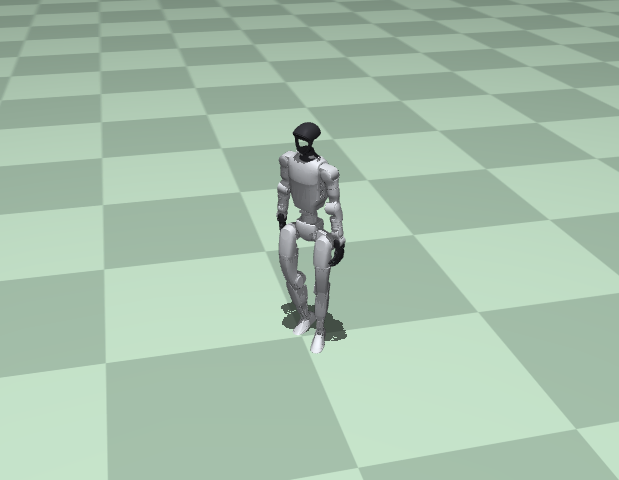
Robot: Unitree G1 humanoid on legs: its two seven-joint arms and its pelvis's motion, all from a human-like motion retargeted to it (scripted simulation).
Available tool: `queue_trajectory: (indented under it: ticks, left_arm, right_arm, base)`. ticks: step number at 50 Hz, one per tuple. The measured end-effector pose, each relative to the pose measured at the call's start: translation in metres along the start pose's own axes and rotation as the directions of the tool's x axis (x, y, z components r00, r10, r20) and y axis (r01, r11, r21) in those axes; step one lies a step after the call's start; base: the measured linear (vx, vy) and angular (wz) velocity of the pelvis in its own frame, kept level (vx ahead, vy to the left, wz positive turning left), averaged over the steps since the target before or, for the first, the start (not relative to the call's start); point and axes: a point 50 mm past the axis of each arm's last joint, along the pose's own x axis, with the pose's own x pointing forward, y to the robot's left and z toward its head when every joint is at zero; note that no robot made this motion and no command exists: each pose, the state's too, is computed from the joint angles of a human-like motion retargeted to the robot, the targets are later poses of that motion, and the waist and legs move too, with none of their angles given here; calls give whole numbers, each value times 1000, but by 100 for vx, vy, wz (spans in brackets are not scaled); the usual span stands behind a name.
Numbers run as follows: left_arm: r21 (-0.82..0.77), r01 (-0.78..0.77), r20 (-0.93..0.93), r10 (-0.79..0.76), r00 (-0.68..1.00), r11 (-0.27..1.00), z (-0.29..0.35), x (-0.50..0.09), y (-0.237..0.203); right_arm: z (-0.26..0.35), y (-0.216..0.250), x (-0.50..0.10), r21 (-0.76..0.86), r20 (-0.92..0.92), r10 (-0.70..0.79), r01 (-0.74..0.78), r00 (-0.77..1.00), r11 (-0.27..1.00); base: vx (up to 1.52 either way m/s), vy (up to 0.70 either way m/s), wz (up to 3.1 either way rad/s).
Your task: In place motions
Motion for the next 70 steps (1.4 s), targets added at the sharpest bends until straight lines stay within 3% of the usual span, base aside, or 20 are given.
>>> queue_trajectory:
  ticks: [5,10,13,18,22,25,30,33,38,44,47,52,57,60,63,67,70]
  left_arm:
    - [-90,-19,-36,16,999,996,-22,1,4]
    - [-250,-16,-37,7,999,968,-50,3,-2]
    - [-294,8,-23,-16,1000,956,-49,4,-7]
    - [-277,-2,-133,-37,990,961,-75,-1,-5]
    - [-326,-48,-198,-18,980,944,-93,-3,-4]
    - [-366,-75,-206,-2,979,927,-96,-3,-4]
    - [-348,-81,-167,23,986,934,-81,-2,-1]
    - [-278,-101,-41,93,995,955,-43,1,2]
    - [-76,-115,206,128,970,991,40,-2,-12]
    - [34,144,602,-135,787,989,185,-55,-56]
    - [104,158,715,-184,674,982,227,-87,-57]
    - [108,73,735,-129,666,992,229,-88,-64]
    - [120,88,587,-142,797,989,177,-50,-60]
    - [45,86,426,-97,900,995,112,-17,-54]
    - [-92,24,217,-4,976,995,29,6,-44]
    - [-266,-129,-141,94,986,955,-71,6,-24]
    - [-387,-206,-286,96,953,898,-110,-3,-11]
  right_arm:
    - [-5,1,-1,1,-67,2,-2,998,1000]
    - [30,-8,-4,-95,-26,-62,59,998,994]
    - [92,-9,-12,-178,133,-75,98,988,979]
    - [181,3,-39,-281,436,27,108,900,954]
    - [231,10,-68,-322,624,45,204,780,925]
    - [242,12,-76,-366,663,61,251,746,896]
    - [208,14,-54,-423,560,78,204,825,883]
    - [166,11,-32,-385,440,62,126,896,914]
    - [51,16,0,-70,116,-18,26,993,997]
    - [-24,0,-3,328,-130,-15,58,991,943]
    - [-60,-2,-9,404,-250,-9,113,968,908]
    - [-102,11,-16,489,-387,-39,241,921,838]
    - [-86,13,-11,513,-325,-42,214,945,831]
    - [-56,11,-6,414,-250,-38,142,968,899]
    - [-7,9,-1,214,-118,-49,73,992,974]
    - [107,10,-11,-44,233,-6,17,972,999]
    - [207,6,-54,-187,560,61,54,826,981]
  base:
    - [-15,1,-59]
    - [-31,-2,-57]
    - [-48,-8,69]
    - [-22,-1,8]
    - [-11,5,7]
    - [1,11,37]
    - [14,11,53]
    - [10,11,12]
    - [16,14,57]
    - [-36,14,-8]
    - [-14,8,19]
    - [7,1,-23]
    - [10,7,-53]
    - [8,6,-30]
    - [4,-2,31]
    - [-15,-17,-11]
    - [-49,-22,12]
